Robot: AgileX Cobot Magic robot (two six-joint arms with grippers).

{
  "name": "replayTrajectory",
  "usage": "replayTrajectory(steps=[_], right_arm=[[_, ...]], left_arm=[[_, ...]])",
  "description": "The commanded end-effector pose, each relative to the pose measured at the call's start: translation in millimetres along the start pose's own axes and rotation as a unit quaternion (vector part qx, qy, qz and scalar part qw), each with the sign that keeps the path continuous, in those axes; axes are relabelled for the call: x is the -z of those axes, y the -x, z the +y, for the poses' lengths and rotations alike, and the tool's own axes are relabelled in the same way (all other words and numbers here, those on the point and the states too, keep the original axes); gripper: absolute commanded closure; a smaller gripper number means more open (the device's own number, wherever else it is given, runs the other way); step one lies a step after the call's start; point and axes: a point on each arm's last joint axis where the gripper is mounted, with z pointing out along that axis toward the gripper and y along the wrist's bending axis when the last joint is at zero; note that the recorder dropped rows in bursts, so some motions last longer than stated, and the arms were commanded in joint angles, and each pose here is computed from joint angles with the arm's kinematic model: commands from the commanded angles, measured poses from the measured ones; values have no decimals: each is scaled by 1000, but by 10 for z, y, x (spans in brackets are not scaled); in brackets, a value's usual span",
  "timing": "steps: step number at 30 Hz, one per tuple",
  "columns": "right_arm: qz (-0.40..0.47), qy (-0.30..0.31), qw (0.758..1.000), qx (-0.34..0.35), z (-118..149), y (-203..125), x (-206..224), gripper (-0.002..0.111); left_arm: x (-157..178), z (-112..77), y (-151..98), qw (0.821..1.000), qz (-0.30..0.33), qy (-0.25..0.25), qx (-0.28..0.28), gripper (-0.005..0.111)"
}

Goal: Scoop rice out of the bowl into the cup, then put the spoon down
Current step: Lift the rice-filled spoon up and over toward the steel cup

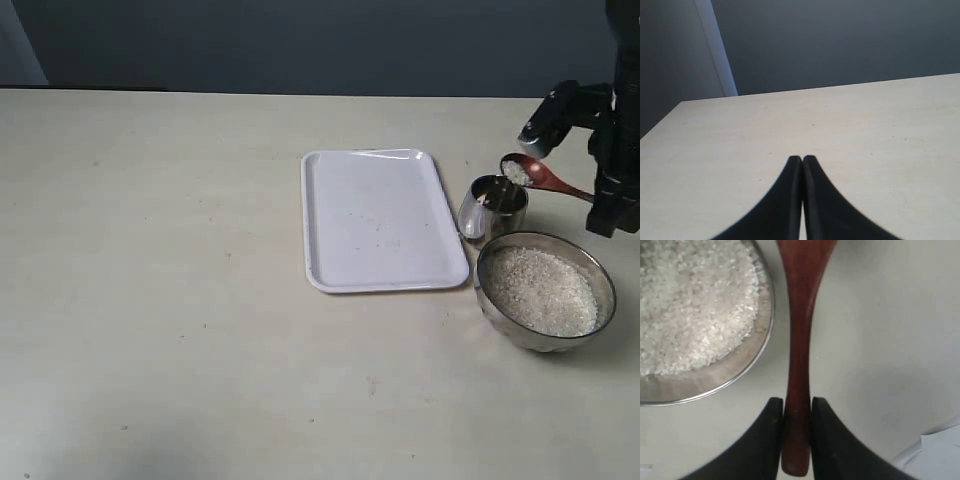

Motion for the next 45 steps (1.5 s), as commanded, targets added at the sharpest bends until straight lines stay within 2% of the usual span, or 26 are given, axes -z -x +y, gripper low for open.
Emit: replayTrajectory(steps=[1,12,20,34,45], right_arm=[[-18,13,1000,-8,-92,-23,18,109],[-5,34,999,5,-80,57,-133,109],[22,-18,999,-16,-172,29,-157,109],[0,-16,1000,-24,-157,79,-153,109],[7,-67,998,2,-92,233,-126,109]], left_arm=[[6,1,18,1000,-8,0,4,106],[6,1,18,1000,-8,0,4,106],[6,1,18,1000,-8,0,4,106],[6,1,18,1000,-8,0,4,106],[6,1,18,1000,-8,0,4,106]])
